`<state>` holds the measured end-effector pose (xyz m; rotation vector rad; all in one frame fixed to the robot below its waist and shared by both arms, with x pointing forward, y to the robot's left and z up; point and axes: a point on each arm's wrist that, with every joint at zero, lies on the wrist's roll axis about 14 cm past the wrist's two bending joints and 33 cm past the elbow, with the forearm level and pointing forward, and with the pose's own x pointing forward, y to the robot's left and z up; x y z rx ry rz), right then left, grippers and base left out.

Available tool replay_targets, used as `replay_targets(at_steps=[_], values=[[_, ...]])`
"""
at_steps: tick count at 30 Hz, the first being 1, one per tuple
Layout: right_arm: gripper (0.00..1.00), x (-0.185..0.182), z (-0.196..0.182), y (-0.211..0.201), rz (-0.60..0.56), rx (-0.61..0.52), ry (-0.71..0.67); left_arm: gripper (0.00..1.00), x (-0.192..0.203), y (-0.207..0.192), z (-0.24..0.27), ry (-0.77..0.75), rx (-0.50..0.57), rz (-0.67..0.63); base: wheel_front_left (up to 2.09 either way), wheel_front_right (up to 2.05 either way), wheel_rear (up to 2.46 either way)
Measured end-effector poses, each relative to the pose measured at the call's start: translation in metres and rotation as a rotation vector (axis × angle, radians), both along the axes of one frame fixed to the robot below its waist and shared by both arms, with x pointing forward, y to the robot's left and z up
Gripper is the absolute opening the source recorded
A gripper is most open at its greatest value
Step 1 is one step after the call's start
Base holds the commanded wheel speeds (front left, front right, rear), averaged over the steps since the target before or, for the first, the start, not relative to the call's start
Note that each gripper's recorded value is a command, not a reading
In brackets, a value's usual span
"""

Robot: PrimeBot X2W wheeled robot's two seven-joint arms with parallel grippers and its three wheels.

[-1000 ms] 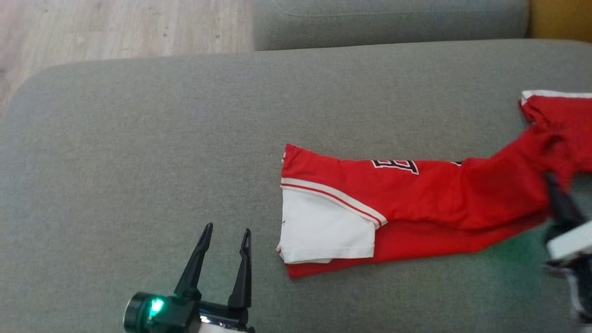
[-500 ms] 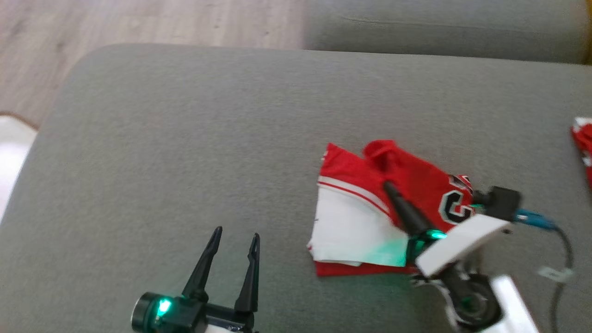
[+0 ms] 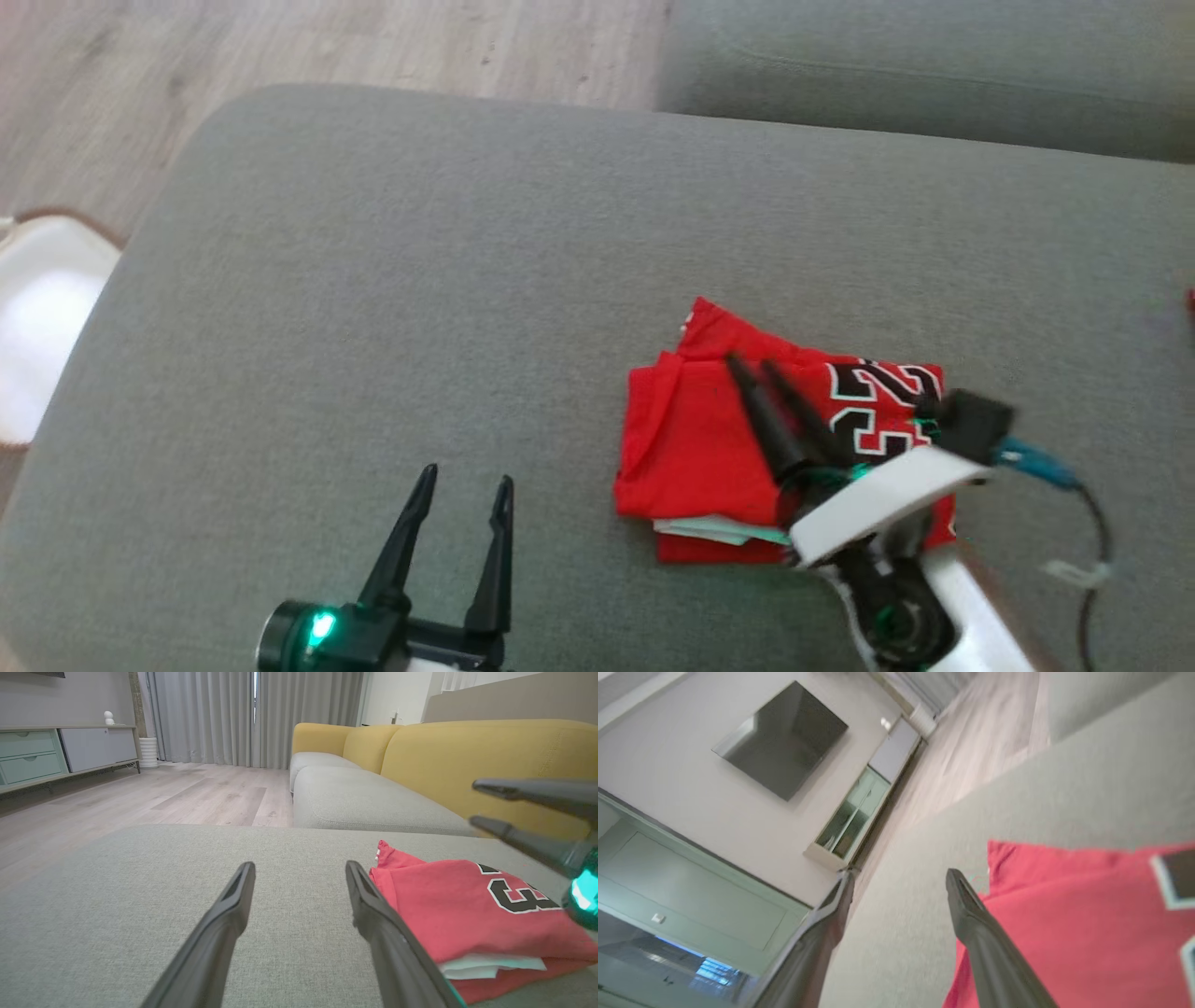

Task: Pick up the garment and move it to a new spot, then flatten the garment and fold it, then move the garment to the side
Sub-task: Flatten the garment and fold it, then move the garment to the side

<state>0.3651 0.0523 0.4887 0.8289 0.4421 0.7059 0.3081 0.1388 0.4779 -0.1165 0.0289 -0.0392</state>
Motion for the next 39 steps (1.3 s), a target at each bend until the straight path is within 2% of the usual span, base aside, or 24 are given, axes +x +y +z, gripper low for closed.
replay_targets(at_steps=[3,6,9,11,13,16,18,24,39], values=[[1.00,0.017,0.028,-0.030,-0.123,-0.006,-0.153,1.00,0.000,-0.001,-0.001,0.002,-0.003,0.000,0.00,0.00,0.00],[1.00,0.032,0.049,-0.080,-0.283,-0.036,-0.292,1.00,0.001,-0.006,0.000,-0.004,-0.004,-0.016,0.00,0.00,0.00],[1.00,0.028,0.045,-0.131,-0.372,-0.229,-0.433,1.00,0.002,-0.006,0.002,-0.012,-0.001,-0.013,0.00,0.00,0.00],[1.00,0.020,0.036,-0.159,-0.416,-0.345,-0.473,1.00,0.004,-0.008,0.006,-0.026,0.001,-0.018,0.00,0.00,0.00],[1.00,0.009,0.027,-0.175,-0.429,-0.446,-0.498,1.00,0.003,-0.012,0.011,-0.043,-0.001,-0.028,0.00,0.00,0.00],[1.00,-0.009,0.011,-0.189,-0.383,-0.654,-0.564,1.00,0.000,-0.015,0.015,-0.058,0.000,-0.036,0.00,0.00,0.00],[1.00,-0.019,0.004,-0.199,-0.395,-0.727,-0.568,1.00,-0.002,-0.014,0.017,-0.066,0.009,-0.034,0.00,0.00,0.00],[1.00,-0.051,-0.030,-0.195,-0.408,-0.728,-0.449,1.00,-0.009,-0.015,0.016,-0.068,0.035,-0.041,0.00,0.00,0.00],[1.00,-0.051,-0.021,-0.202,-0.469,-0.723,-0.459,1.00,-0.014,-0.017,0.014,-0.065,0.037,-0.050,0.00,0.00,0.00]])
